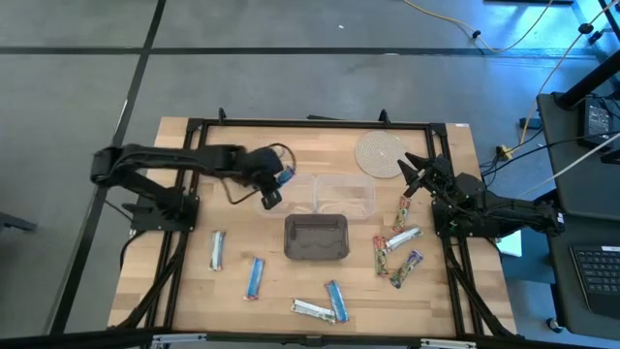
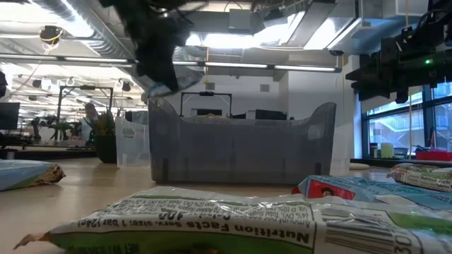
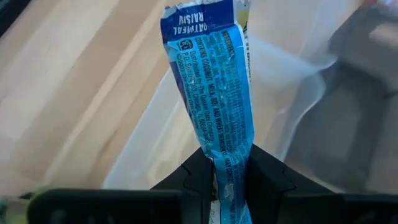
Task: Pick and place Granola Bars by type
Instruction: Put the blue granola bar into the left transparent bin
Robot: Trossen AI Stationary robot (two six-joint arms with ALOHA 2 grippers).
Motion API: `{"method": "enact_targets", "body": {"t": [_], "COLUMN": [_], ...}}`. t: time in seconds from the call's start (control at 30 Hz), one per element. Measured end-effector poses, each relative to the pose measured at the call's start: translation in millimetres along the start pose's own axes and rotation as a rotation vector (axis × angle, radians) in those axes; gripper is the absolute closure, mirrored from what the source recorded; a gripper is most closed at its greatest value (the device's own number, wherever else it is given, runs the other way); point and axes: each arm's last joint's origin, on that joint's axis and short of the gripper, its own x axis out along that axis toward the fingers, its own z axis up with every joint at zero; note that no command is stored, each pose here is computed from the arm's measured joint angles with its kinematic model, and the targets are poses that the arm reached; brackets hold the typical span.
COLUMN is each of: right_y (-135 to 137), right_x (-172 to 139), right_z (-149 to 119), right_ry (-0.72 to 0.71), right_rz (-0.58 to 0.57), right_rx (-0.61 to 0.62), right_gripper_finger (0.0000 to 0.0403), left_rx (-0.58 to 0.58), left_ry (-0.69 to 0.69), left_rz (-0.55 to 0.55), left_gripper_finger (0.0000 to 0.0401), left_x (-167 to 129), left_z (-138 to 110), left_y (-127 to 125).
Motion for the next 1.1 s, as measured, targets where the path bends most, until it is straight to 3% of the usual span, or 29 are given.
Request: {"method": "enact_targets", "body": {"t": [0.33,0.53,1.1], "right_y": [0,0,0], "right_x": [0,0,0], "right_z": [0,0,0], "right_ry": [0.0,0.0,0.0], "right_rz": [0.0,0.0,0.0], "right_rx": [0.0,0.0,0.0], "right_gripper_finger": [0.0202,0.0202,0.0202], "left_rx": [0.184,0.182,0.174], "left_ry": [0.17,0.258,0.269], "left_rz": [0.04,0.059,0.063], "left_gripper_finger": [0.0336,0.0336,0.0324], "left_x": [54,80,85], "left_z": [16,10,8], "left_y": [-9,-9,-9]}}
